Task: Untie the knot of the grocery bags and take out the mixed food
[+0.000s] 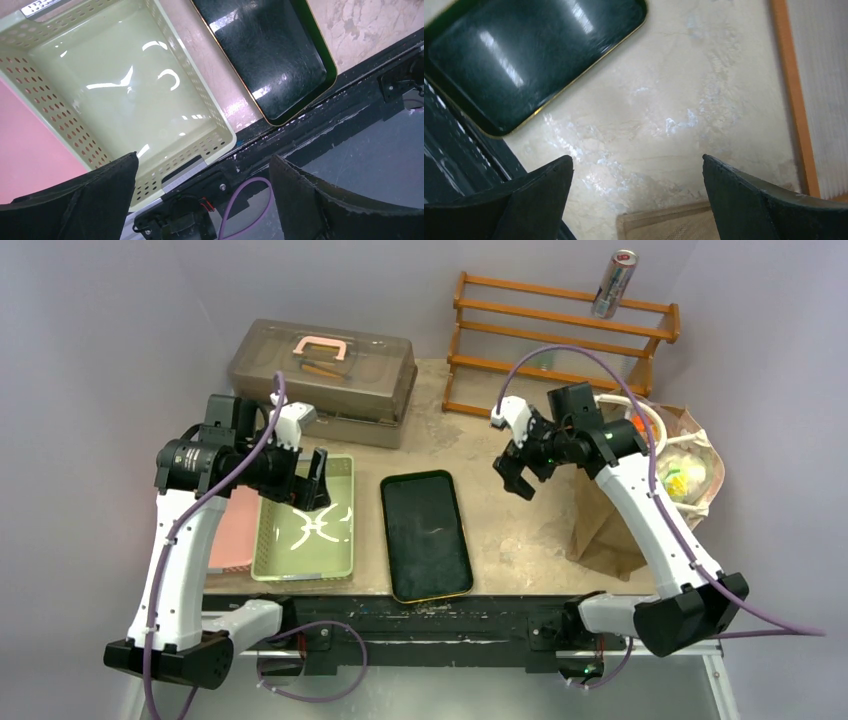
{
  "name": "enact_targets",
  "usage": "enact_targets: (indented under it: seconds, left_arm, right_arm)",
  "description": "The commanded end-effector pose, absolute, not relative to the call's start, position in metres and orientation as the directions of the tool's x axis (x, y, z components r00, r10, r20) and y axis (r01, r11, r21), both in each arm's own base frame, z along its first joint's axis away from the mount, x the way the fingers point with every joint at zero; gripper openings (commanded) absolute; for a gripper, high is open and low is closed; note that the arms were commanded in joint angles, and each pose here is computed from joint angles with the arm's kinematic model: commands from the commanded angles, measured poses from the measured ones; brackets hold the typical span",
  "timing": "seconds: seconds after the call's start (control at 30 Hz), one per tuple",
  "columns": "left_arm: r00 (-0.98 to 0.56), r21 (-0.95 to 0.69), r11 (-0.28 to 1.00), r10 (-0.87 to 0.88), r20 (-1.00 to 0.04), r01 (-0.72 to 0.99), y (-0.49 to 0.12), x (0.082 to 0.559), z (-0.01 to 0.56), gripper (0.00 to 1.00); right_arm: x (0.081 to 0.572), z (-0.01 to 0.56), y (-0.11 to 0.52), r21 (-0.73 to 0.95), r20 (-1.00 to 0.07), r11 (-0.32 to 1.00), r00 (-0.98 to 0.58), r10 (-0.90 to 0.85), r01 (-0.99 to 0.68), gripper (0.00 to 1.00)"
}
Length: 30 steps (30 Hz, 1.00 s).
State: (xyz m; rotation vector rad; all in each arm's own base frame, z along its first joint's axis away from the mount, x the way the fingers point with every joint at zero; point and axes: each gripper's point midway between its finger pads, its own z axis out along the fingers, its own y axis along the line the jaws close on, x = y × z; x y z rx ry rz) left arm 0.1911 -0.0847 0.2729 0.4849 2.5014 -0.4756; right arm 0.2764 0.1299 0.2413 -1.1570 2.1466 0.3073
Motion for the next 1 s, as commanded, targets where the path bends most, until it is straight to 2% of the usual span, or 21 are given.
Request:
enact_targets:
  seconds: [0.0, 0.07, 0.17, 0.37, 0.7, 0.8, 0.97]
  left_arm:
    - [-0.766, -0.25, 0.875, 0.189, -0.614, 0.416, -0.088, 0.194, 0.288, 1.0]
    - [-0.749, -0.275, 0.851, 0.189, -0.635, 0.448, -0.095, 0.191, 0.295, 1.0]
    - [-0.738, -0.321, 0.82, 0.171, -0.652, 0.474, -0.105, 0.188, 0.304, 1.0]
    - [-0.761, -0.37, 0.824, 0.111, -0.639, 0.43, -0.103, 0.193, 0.304, 1.0]
    - [-0.772, -0.402, 0.822, 0.07, -0.631, 0.403, -0.1, 0.201, 0.302, 1.0]
    - [-0.771, -0.395, 0.827, 0.072, -0.632, 0.401, -0.099, 0.203, 0.303, 1.0]
    - [-0.755, -0.348, 0.853, 0.079, -0.652, 0.39, -0.091, 0.209, 0.302, 1.0]
  right_arm:
    - [0.257, 0.198, 0.131, -0.204, -0.505, 0.284, -0.148, -0.85, -0.937, 0.99]
    - [0.257, 0.177, 0.135, -0.262, -0.406, 0.149, -0.031, -0.913, -0.954, 0.99]
    - [0.26, 0.149, 0.148, -0.281, -0.32, 0.003, 0.091, -0.943, -0.96, 0.99]
    - [0.258, 0.068, 0.156, -0.175, -0.223, -0.107, 0.145, -0.964, -0.979, 0.99]
    - [0.272, 0.012, 0.216, -0.162, -0.28, -0.01, 0.056, -0.958, -0.987, 0.98]
    - [0.276, 0.01, 0.243, -0.166, -0.325, 0.024, 0.031, -0.945, -0.986, 0.98]
    - [0.288, 0.038, 0.289, -0.109, -0.458, 0.148, -0.083, -0.885, -0.983, 0.98]
